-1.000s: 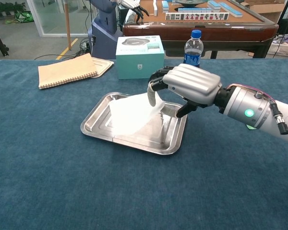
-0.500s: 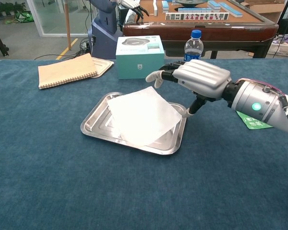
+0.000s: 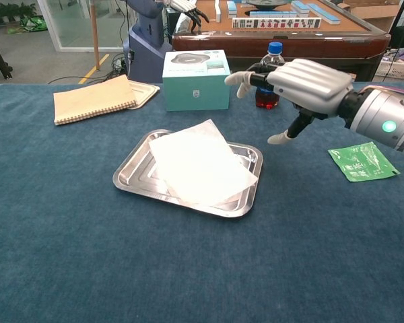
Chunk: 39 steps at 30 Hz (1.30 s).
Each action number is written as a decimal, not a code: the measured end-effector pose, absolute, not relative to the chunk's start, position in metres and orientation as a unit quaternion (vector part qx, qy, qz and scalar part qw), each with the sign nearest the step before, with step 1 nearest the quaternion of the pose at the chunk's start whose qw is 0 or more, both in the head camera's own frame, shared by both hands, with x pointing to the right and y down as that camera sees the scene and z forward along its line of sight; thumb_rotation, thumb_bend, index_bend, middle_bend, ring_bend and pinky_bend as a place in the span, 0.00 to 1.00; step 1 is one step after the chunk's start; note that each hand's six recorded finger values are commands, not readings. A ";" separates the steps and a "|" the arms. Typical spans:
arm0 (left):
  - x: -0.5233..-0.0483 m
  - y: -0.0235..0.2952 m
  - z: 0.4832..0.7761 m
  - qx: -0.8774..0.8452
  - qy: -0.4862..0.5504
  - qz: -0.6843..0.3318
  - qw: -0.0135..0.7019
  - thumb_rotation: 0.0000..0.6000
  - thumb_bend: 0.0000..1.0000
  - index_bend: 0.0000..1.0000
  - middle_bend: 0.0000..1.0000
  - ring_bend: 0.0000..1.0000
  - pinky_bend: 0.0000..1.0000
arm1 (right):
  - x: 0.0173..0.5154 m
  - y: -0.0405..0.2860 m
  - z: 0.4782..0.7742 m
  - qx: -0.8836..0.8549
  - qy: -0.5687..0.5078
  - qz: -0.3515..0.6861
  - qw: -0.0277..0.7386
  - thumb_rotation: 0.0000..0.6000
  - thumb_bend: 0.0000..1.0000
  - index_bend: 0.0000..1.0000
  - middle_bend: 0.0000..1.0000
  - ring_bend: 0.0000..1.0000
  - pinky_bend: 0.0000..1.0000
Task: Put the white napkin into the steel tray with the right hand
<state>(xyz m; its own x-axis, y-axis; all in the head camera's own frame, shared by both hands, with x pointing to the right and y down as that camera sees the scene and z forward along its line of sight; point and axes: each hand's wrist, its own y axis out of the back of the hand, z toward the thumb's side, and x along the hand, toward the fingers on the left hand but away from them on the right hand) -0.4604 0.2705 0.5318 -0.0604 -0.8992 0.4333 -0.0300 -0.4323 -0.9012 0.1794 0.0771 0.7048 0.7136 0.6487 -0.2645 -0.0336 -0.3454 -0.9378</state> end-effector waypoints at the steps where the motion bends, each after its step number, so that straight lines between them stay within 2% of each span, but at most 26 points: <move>1: -0.460 0.271 0.532 -0.586 0.396 -0.611 0.356 1.00 0.24 0.09 0.04 0.03 0.00 | 0.180 0.076 0.702 -0.757 -0.206 0.319 0.531 1.00 0.07 0.10 0.28 0.12 0.14; 3: -0.460 0.271 0.532 -0.587 0.396 -0.610 0.356 1.00 0.24 0.09 0.04 0.03 0.00 | 0.181 0.075 0.694 -0.761 -0.212 0.319 0.523 1.00 0.22 0.10 0.35 0.23 0.20; 4: -0.460 0.271 0.531 -0.587 0.396 -0.609 0.356 1.00 0.24 0.09 0.04 0.03 0.00 | 0.182 0.074 0.691 -0.763 -0.213 0.320 0.520 1.00 0.33 0.10 0.41 0.34 0.30; 5: -0.460 0.271 0.531 -0.587 0.396 -0.609 0.356 1.00 0.24 0.09 0.04 0.03 0.00 | 0.182 0.073 0.687 -0.765 -0.213 0.321 0.517 1.00 0.44 0.10 0.46 0.45 0.44; 6: -0.460 0.271 0.531 -0.588 0.396 -0.609 0.357 1.00 0.24 0.09 0.04 0.03 0.00 | 0.181 0.073 0.682 -0.767 -0.212 0.322 0.513 1.00 0.48 0.10 0.49 0.50 0.51; 7: -0.460 0.271 0.531 -0.588 0.396 -0.608 0.357 1.00 0.24 0.09 0.04 0.03 0.00 | 0.180 0.073 0.678 -0.769 -0.211 0.324 0.509 1.00 0.58 0.10 0.56 0.61 0.66; 8: -0.460 0.272 0.531 -0.588 0.396 -0.608 0.357 1.00 0.24 0.09 0.04 0.03 0.00 | 0.179 0.073 0.674 -0.771 -0.209 0.326 0.506 1.00 0.65 0.10 0.62 0.70 0.77; 10: -0.460 0.272 0.530 -0.588 0.397 -0.607 0.358 1.00 0.24 0.09 0.04 0.03 0.00 | 0.175 0.075 0.664 -0.776 -0.199 0.332 0.499 1.00 0.77 0.10 0.73 0.85 0.92; 12: -0.461 0.273 0.529 -0.588 0.398 -0.607 0.358 1.00 0.24 0.09 0.04 0.03 0.00 | 0.170 0.076 0.656 -0.777 -0.181 0.343 0.496 1.00 0.89 0.10 0.83 0.96 0.99; 14: -0.461 0.274 0.528 -0.587 0.399 -0.606 0.358 1.00 0.24 0.09 0.04 0.03 0.00 | 0.166 0.077 0.650 -0.774 -0.163 0.354 0.499 1.00 0.99 0.10 0.90 1.00 1.00; 20: -0.463 0.277 0.525 -0.587 0.400 -0.608 0.356 1.00 0.24 0.09 0.04 0.03 0.00 | 0.153 0.076 0.650 -0.775 -0.108 0.391 0.485 1.00 1.00 0.10 1.00 1.00 1.00; 31: -0.466 0.279 0.522 -0.587 0.402 -0.608 0.351 1.00 0.24 0.09 0.04 0.03 0.00 | 0.120 0.076 0.668 -0.775 -0.063 0.427 0.462 1.00 1.00 0.11 1.00 1.00 1.00; 39: -0.469 0.281 0.520 -0.584 0.405 -0.609 0.351 1.00 0.24 0.09 0.04 0.03 0.00 | 0.093 0.076 0.687 -0.764 -0.032 0.445 0.466 1.00 1.00 0.24 1.00 1.00 1.00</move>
<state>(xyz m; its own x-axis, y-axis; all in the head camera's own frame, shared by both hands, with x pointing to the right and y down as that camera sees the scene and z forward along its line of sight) -0.4687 0.2811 0.5202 -0.0707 -0.9014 0.4272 -0.0458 -0.4249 -0.9041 0.0930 0.0764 0.6867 0.6014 0.4637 -0.6506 -0.3664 -0.5635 -0.7404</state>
